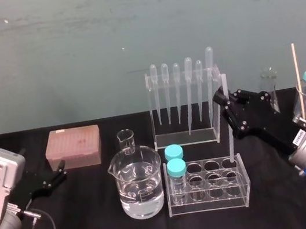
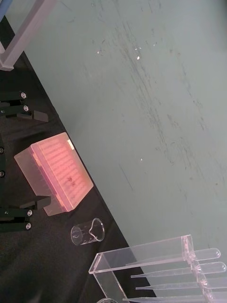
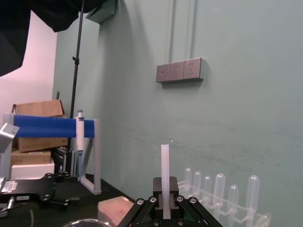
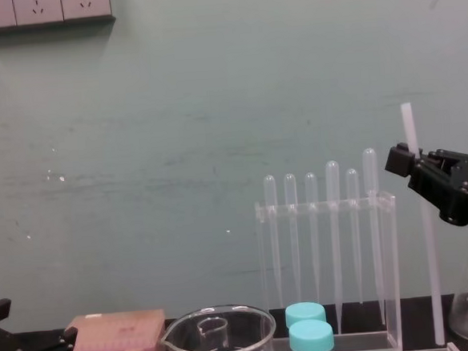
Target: Pick up the stirring rod with one hand, then place it down.
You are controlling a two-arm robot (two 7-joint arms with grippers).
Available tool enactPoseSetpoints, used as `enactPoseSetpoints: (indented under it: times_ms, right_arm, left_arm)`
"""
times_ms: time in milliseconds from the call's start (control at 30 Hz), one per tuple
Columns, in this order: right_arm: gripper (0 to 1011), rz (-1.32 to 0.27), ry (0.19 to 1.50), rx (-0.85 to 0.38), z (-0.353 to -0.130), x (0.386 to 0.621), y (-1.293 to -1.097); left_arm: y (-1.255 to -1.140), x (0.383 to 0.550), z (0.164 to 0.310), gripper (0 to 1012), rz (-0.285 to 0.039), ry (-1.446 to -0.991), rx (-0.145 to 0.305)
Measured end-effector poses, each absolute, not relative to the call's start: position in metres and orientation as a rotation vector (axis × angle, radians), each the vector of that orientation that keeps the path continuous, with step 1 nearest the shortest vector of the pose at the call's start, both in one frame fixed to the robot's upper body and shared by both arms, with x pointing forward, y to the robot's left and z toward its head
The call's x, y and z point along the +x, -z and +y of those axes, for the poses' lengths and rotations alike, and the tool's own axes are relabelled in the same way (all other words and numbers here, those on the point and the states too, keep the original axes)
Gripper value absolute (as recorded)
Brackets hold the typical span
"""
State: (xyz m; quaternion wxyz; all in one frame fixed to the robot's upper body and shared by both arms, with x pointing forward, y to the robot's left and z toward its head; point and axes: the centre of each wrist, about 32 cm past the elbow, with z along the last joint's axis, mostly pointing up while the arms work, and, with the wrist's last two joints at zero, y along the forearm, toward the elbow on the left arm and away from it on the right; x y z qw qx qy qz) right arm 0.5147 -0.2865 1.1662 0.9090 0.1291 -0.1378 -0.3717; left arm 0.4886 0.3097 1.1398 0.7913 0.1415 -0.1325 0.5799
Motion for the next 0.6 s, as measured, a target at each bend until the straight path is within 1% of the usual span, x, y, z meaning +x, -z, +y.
enactPoseSetpoints:
  times_ms: [200,600]
  right_arm:
    - [71,-0.268,0.757,0.252,-0.2872,0.5087,-1.1663]
    - [71,-0.248,0.745,0.236,-0.2872,0.5053,-1.1643]
  left_arm:
    - [-1.1398,0.4886,0.3097,1000,-0.285,-1.248,0.305]
    - [-1.1398,0.4886,0.3097,1000,-0.285,-1.248,0.305]
